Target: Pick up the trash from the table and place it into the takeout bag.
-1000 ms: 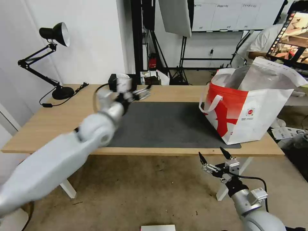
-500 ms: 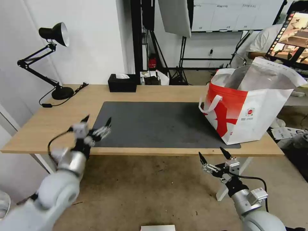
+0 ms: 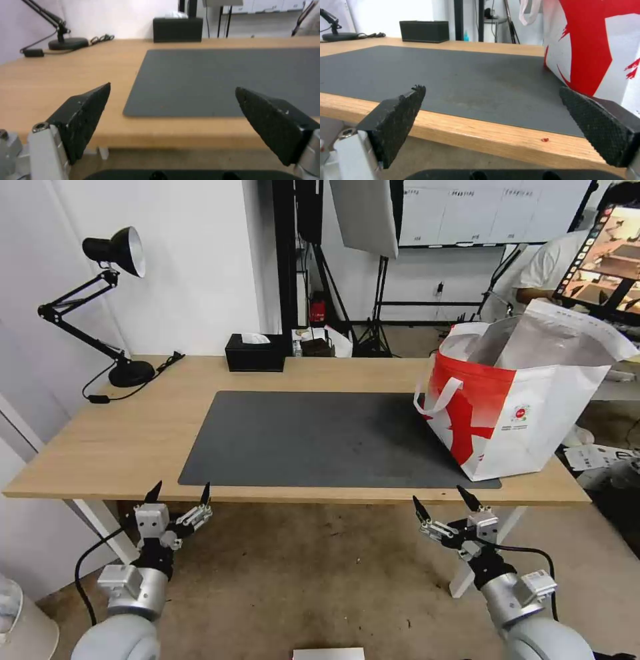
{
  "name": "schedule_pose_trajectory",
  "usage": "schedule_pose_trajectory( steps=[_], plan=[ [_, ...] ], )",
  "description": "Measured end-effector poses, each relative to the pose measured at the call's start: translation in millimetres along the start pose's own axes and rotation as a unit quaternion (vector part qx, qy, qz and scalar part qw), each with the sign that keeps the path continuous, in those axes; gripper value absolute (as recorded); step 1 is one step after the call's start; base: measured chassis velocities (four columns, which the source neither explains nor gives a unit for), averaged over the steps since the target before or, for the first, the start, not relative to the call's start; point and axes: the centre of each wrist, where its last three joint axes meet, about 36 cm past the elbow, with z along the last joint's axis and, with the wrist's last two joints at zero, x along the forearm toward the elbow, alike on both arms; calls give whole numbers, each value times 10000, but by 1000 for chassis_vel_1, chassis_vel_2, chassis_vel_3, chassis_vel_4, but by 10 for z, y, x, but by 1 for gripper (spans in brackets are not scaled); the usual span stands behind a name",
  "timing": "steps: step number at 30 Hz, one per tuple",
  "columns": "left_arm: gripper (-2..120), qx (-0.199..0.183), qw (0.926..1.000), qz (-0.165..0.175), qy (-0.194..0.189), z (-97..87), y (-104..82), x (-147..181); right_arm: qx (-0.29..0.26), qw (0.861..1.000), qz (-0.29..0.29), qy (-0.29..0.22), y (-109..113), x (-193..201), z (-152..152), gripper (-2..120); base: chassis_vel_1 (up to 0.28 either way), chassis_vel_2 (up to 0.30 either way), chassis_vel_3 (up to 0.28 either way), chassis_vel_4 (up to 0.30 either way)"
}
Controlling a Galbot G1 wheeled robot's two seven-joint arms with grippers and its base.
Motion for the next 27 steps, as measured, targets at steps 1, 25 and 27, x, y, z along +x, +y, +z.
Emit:
schedule_pose_trajectory(
  steps=[1,25,27],
  plan=[
    [100,-16,10000,0,16,29,3,20,0,10000,0,0,0,0,0,100,0,0,0,0],
    [100,-83,10000,-20,31,118,-16,51,1,10000,0,0,0,0,0,100,0,0,0,0],
    [100,-81,10000,-20,31,117,-17,50,0,10000,0,0,0,0,0,100,0,0,0,0]
  ],
)
